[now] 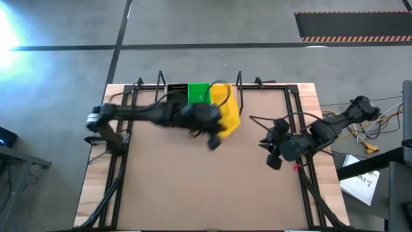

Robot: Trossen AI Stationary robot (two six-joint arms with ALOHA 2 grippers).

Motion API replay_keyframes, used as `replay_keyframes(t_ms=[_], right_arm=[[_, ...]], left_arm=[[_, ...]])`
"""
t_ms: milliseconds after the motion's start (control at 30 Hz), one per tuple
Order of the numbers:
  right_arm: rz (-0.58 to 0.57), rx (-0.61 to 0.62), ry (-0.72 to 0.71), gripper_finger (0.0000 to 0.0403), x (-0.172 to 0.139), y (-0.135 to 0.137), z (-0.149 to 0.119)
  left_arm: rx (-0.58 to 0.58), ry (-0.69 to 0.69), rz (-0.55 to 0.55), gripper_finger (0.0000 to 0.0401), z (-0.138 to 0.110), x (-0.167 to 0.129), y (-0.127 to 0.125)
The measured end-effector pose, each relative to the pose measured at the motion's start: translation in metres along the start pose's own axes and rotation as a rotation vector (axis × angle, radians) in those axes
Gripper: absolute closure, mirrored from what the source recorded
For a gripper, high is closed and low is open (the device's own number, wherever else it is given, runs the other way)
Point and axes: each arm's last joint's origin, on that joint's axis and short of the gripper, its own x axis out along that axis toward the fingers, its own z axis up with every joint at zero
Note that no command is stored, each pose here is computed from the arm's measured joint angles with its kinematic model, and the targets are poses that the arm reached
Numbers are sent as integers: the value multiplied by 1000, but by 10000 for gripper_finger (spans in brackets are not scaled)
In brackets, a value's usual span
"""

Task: Stack baskets on shelf by color
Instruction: Stack the yellow basket on the yellow basket on the shelf

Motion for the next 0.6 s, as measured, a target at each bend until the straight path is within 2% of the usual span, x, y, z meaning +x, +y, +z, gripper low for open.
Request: replay_keyframes(t_ms=[133,233,433,600], right_arm=[[12,42,27,346,4,5,-15],[15,76,46,346,8,9,-24],[15,119,50,346,9,17,-30],[-1,159,17,346,8,18,-29]], left_arm=[[42,-45,112,401,22,42,42],[71,-15,222,401,25,71,74],[124,95,324,401,11,109,116],[181,181,343,401,-3,124,130]])
